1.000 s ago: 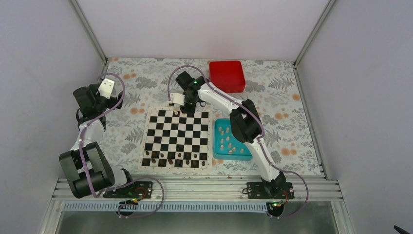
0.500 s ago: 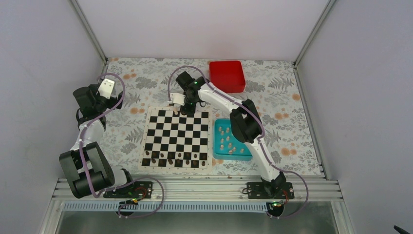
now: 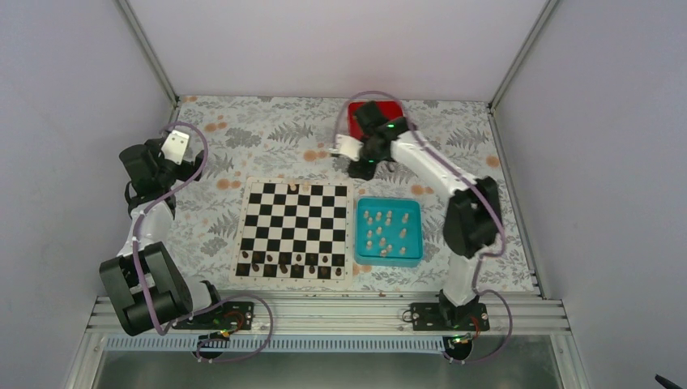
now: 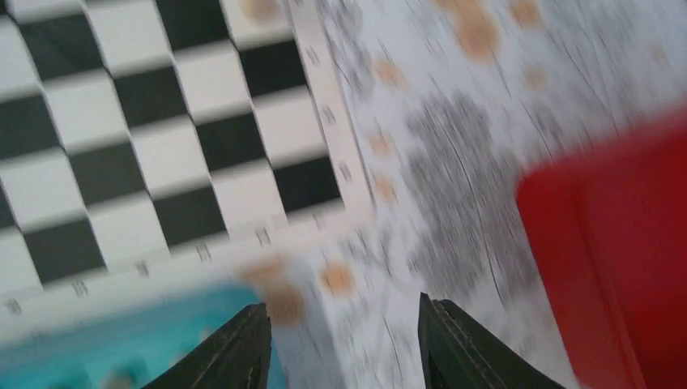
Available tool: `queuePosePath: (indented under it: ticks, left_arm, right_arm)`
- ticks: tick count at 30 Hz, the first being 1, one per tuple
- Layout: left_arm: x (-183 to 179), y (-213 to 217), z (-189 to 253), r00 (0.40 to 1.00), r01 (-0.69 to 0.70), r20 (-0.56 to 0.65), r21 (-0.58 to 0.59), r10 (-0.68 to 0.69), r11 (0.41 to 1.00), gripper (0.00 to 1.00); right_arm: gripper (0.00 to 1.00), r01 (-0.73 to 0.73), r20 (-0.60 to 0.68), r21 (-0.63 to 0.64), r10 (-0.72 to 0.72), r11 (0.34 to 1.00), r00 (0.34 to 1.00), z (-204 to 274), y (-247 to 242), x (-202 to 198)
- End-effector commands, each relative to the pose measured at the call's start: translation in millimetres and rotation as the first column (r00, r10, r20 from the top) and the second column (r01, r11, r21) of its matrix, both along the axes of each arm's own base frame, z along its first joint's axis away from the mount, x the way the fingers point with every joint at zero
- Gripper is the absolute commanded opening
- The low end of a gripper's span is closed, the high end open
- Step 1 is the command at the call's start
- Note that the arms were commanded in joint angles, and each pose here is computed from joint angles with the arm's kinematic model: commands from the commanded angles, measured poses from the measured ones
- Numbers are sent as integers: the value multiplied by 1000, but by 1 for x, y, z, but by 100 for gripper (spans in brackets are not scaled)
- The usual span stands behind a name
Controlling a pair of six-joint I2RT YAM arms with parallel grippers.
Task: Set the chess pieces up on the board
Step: Pick up the chess piece from the storage box.
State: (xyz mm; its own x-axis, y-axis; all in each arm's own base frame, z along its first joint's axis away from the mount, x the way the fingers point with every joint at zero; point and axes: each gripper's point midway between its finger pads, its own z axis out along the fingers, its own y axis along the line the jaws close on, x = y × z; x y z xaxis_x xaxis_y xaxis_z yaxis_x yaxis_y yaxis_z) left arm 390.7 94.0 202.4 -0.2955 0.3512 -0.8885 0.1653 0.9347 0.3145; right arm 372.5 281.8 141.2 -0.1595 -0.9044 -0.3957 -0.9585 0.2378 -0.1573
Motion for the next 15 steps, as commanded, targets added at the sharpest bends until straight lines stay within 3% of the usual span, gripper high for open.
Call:
queuePosePath:
  ticks: [1, 7, 15]
  left_arm:
    - [-3, 1, 10, 1000, 0, 19, 21, 0, 1000, 100]
    - [-4, -2, 10, 1000, 7, 19, 6, -7, 1000, 100]
    - [-5, -1, 8, 1000, 1, 1, 11, -1, 1000, 100]
  right_arm:
    - [48, 68, -3, -83, -69, 994, 998, 3, -72, -26]
    - [50, 161, -15, -132, -165, 978, 986, -3, -135, -69]
    - [47, 255, -49, -168, -266, 952, 963, -34, -176, -96]
